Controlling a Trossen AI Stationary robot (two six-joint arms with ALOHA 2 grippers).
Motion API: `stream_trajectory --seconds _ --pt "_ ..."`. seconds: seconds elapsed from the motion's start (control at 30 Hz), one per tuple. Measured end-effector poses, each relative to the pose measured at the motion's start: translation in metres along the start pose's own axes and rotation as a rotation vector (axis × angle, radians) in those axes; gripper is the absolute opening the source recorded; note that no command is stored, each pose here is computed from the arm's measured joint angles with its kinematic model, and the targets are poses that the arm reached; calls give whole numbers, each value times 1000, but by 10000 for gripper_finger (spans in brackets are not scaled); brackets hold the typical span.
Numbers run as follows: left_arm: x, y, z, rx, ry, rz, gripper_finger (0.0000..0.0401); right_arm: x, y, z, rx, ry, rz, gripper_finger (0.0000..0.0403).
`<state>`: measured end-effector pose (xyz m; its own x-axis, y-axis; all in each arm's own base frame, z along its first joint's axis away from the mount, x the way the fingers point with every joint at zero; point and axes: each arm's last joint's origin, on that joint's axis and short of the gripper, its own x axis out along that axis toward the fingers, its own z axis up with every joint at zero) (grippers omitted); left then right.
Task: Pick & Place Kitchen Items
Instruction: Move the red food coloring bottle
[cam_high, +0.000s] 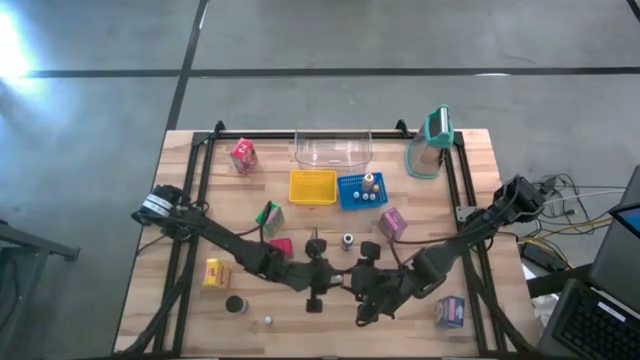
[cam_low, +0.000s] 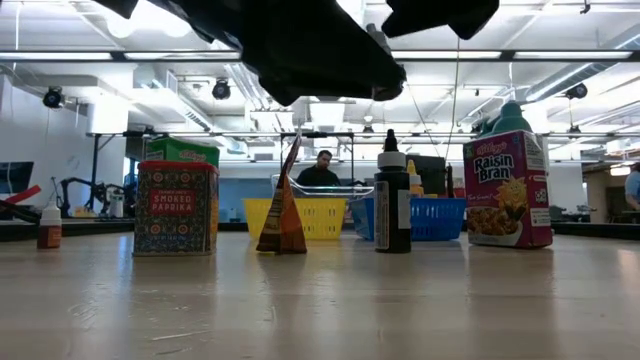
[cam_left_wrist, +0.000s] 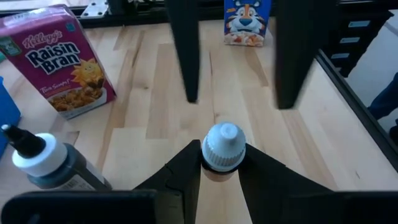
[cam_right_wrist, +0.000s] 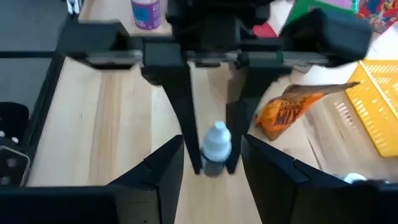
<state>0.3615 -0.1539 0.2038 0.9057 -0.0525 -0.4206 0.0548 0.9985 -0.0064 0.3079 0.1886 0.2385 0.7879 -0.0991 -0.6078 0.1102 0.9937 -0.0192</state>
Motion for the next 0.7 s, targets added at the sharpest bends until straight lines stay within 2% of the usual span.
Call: stream_trajectory --seconds 0.33,0.7 --pt "1 2 3 6 -23 2 106 8 -4 1 6 -9 -15 176" --pt "1 2 8 23 -38 7 106 10 -4 0 8 -7 -12 120"
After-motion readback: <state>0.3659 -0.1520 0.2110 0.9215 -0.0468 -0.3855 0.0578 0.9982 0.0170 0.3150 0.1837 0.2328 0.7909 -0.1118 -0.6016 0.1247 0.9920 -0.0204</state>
